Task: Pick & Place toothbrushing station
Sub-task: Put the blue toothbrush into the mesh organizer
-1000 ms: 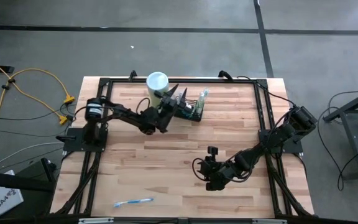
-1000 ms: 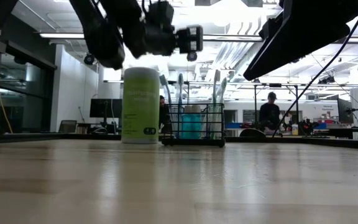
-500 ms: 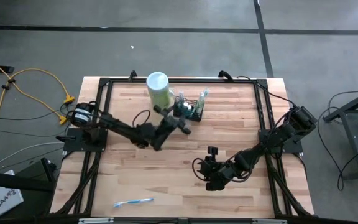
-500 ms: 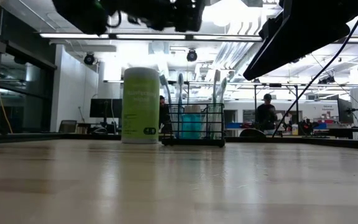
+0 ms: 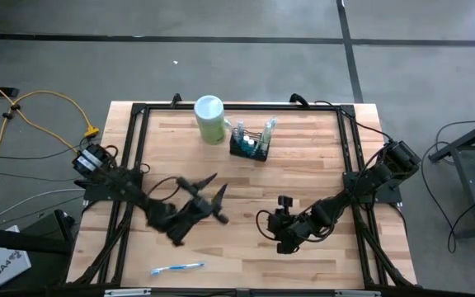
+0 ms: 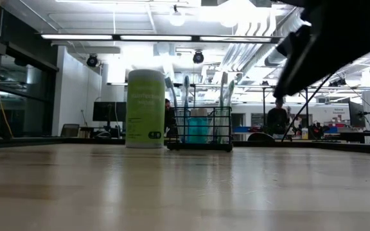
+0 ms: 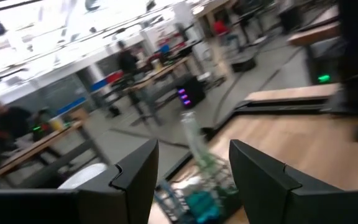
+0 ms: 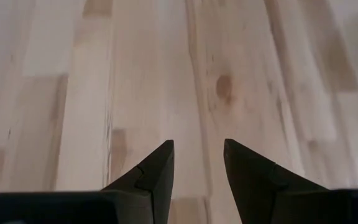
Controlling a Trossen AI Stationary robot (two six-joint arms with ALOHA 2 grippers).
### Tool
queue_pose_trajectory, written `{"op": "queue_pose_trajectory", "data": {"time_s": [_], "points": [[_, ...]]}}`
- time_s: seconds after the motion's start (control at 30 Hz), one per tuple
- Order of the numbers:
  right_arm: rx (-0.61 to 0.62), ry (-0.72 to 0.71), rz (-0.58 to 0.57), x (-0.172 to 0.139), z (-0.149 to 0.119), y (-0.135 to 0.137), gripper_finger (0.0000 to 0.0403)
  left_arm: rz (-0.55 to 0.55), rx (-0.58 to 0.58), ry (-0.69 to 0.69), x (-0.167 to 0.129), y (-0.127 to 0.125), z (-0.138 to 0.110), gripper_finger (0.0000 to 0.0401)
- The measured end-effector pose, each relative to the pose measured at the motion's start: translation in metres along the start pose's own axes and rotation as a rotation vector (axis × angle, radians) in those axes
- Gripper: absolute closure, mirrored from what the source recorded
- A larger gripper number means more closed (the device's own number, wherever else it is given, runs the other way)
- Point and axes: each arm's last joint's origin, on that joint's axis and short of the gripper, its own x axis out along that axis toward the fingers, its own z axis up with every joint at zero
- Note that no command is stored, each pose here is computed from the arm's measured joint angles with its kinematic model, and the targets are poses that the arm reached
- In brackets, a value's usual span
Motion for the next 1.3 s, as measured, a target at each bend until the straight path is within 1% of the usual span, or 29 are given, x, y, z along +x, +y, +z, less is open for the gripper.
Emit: {"op": "queue_pose_trajectory", "data": {"time_s": [0.13,0.2,0.33,0.47,0.67,0.77,0.9,1.1,1.23,1.3], "points": [[0.021,0.068,0.013,-0.001,-0.006,-0.001,0.027,-0.084,-0.025,-0.029,-0.03,0.002,0.005,0.0211],[0.012,0.08,0.006,-0.003,-0.008,0.0,0.027,-0.114,-0.035,-0.032,-0.043,0.002,0.006,0.0211],[0.0,0.078,0.019,-0.008,-0.01,0.004,0.027,-0.17,-0.07,-0.039,-0.065,0.003,0.006,0.0211],[-0.009,0.059,0.043,-0.018,-0.01,0.007,0.027,-0.201,-0.125,-0.019,-0.083,0.006,0.005,0.0211],[-0.015,0.035,0.073,-0.032,-0.009,0.009,0.027,-0.258,-0.212,-0.023,-0.102,0.008,0.005,0.0211],[-0.015,0.028,0.08,-0.034,-0.008,0.01,0.027,-0.286,-0.29,-0.019,-0.111,0.01,0.005,0.0211],[-0.015,0.029,0.079,-0.034,-0.008,0.01,0.027,-0.332,-0.443,-0.003,-0.126,0.011,0.003,0.0211],[-0.01,0.027,0.071,-0.033,-0.007,0.008,0.027,-0.366,-0.638,0.029,-0.141,-0.002,-0.011,0.0211],[-0.012,0.027,0.071,-0.033,-0.007,0.008,0.027,-0.384,-0.73,0.044,-0.147,-0.01,-0.021,0.0211],[-0.014,0.026,0.07,-0.033,-0.007,0.008,0.027,-0.423,-0.747,0.032,-0.15,-0.014,-0.024,0.0211]]}}
